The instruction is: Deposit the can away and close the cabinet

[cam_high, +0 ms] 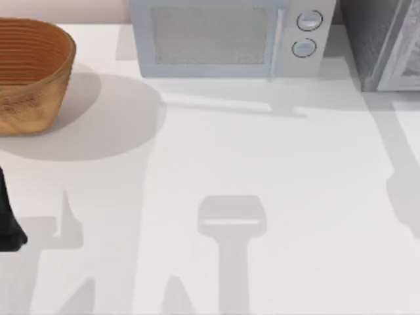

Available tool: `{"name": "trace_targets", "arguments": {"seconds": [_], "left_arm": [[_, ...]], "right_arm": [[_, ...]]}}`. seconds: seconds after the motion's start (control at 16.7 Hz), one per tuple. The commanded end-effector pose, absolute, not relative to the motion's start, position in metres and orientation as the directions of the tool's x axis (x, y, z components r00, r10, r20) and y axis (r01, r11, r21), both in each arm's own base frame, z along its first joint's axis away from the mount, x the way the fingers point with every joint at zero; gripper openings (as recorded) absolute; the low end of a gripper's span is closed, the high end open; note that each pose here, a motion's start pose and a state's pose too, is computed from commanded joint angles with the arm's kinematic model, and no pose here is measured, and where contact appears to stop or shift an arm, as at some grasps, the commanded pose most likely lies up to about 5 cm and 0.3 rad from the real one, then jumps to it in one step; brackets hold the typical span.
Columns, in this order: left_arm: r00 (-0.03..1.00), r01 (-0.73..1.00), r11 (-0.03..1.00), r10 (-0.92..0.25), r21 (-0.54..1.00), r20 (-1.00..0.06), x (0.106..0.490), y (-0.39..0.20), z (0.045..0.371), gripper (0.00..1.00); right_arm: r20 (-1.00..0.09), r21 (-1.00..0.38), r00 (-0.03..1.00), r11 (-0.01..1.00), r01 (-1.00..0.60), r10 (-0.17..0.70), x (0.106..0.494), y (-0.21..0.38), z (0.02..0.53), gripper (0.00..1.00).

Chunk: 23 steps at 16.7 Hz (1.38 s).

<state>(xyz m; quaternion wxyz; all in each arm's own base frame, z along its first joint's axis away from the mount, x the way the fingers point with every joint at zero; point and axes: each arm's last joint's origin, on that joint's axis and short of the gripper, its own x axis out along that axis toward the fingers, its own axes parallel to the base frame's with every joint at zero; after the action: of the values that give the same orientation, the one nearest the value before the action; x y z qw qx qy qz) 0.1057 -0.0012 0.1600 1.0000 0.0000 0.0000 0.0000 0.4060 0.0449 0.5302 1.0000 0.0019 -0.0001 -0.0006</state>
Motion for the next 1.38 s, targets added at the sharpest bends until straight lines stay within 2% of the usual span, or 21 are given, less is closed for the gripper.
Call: {"name": "trace_targets", "arguments": {"seconds": [0.48, 0.72, 0.9, 1.08, 1.2, 1.38], "left_arm": [[1.000, 0.000, 1.000, 0.000, 0.000, 0.000, 0.106, -0.001, 0.160, 1.00], [1.000, 0.000, 1.000, 0.000, 0.000, 0.000, 0.106, -0.001, 0.160, 1.00], [1.000, 0.000, 1.000, 0.000, 0.000, 0.000, 0.106, -0.001, 0.160, 1.00], [1.000, 0.000, 1.000, 0.000, 0.000, 0.000, 0.106, -0.001, 0.160, 1.00], [1.000, 0.000, 1.000, 0.000, 0.000, 0.000, 0.106, -0.001, 0.160, 1.00], [1.000, 0.000, 1.000, 0.000, 0.000, 0.000, 0.106, -0.001, 0.160, 1.00]], "right_arm": [[0.000, 0.004, 1.000, 1.000, -0.001, 0.001, 0.406, 0.046, 0.530, 1.00], [0.045, -0.005, 0.999, 1.000, -0.016, 0.017, 0.384, 0.043, 0.545, 1.00], [0.110, -0.020, 0.993, 0.999, -0.031, 0.033, 0.343, 0.037, 0.565, 1.00], [0.165, -0.041, 0.985, 0.998, -0.040, 0.046, 0.286, 0.028, 0.573, 1.00], [0.177, -0.053, 0.983, 0.998, -0.043, 0.052, 0.247, 0.022, 0.561, 1.00], [0.149, -0.065, 0.987, 0.997, -0.045, 0.055, 0.197, 0.015, 0.510, 1.00]]}}
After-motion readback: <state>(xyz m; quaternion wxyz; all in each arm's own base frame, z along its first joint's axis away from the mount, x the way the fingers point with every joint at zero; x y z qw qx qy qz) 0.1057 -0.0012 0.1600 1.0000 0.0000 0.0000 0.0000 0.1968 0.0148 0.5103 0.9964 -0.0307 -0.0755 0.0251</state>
